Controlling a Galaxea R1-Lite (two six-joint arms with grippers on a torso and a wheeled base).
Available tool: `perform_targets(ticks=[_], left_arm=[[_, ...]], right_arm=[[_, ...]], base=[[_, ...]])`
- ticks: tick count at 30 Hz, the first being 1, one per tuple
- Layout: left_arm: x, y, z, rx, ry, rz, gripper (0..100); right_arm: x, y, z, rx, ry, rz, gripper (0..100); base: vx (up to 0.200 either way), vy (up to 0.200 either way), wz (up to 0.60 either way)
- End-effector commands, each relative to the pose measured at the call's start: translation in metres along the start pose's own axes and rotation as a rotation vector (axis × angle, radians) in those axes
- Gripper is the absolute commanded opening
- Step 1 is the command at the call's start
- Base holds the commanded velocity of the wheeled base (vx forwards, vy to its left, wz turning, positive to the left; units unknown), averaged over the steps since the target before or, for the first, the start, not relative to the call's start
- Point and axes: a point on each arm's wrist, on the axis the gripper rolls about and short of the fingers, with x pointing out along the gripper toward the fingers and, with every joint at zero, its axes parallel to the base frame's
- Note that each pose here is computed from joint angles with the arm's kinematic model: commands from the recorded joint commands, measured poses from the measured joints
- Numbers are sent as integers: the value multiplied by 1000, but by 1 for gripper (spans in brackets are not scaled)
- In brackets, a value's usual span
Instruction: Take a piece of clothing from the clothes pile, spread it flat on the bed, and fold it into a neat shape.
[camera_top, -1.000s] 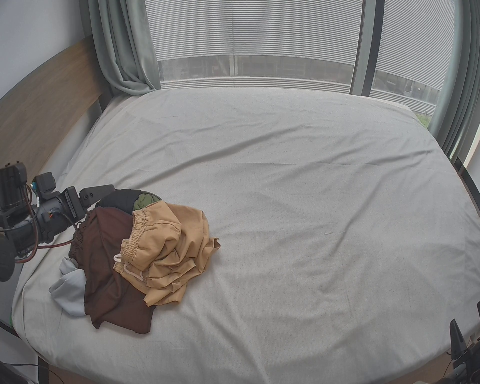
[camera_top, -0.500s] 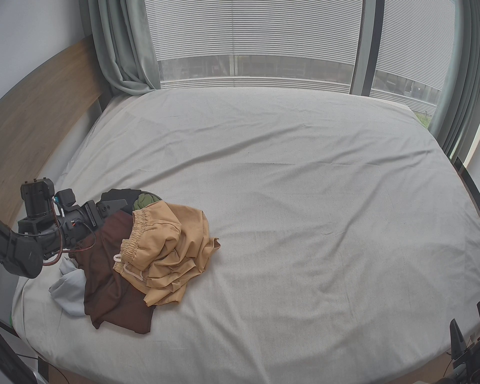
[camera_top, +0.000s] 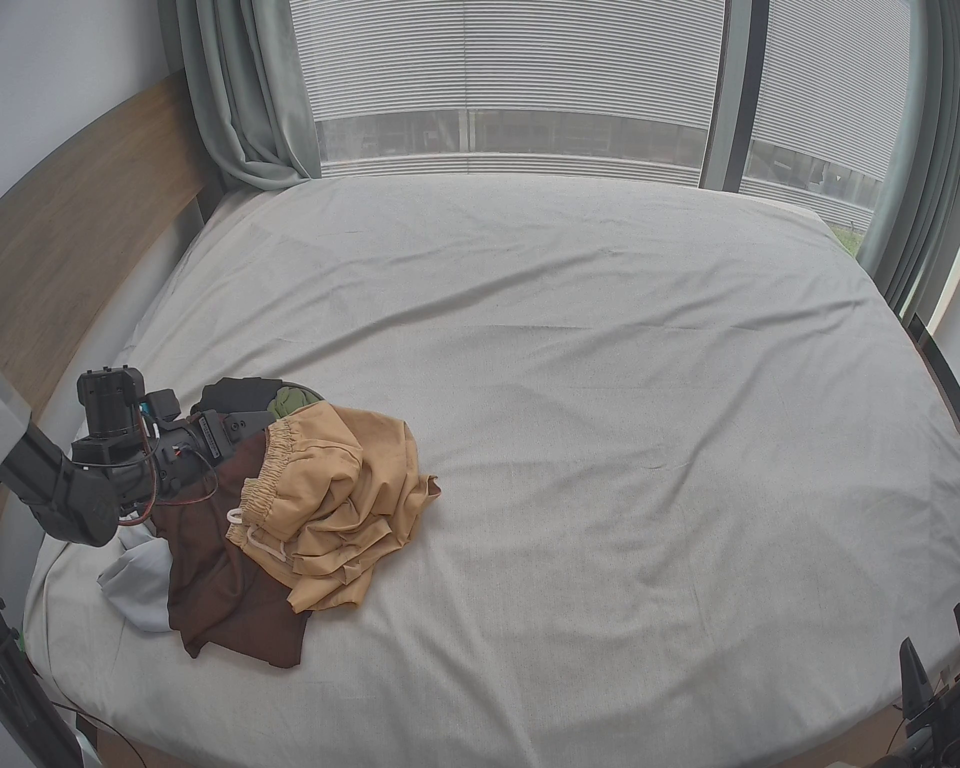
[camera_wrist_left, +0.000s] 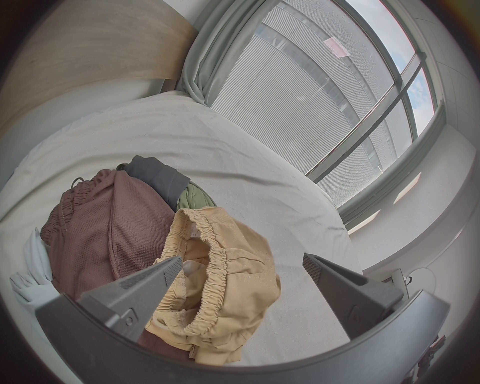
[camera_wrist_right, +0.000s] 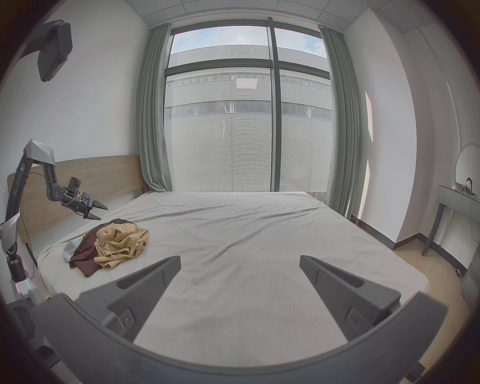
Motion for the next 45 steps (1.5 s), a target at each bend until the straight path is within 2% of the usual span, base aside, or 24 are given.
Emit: perform_targets(ticks=[1, 20, 26, 31, 37, 45], left_arm=[[15, 10, -6, -17, 29, 14, 100], [67, 12, -25, -106, 102, -16, 100], [81, 8, -20, -139, 90, -39, 100], [81, -8, -18, -197, 95, -96, 100], [62, -29, -5, -272, 93, -172, 100], [41, -36, 4, -299, 107, -234, 100]], right_arm=[[0, 0, -5, 0, 1, 0, 100], [0, 0, -5, 0, 1, 0, 100], [0, 0, -5, 0, 1, 0, 100], [0, 0, -5, 0, 1, 0, 100], [0, 0, -5, 0, 1, 0, 100], [0, 0, -5, 0, 1, 0, 100]], base=[[0, 0, 0], [0, 0, 0], [0, 0, 0], [0, 0, 0], [0, 0, 0], [0, 0, 0]])
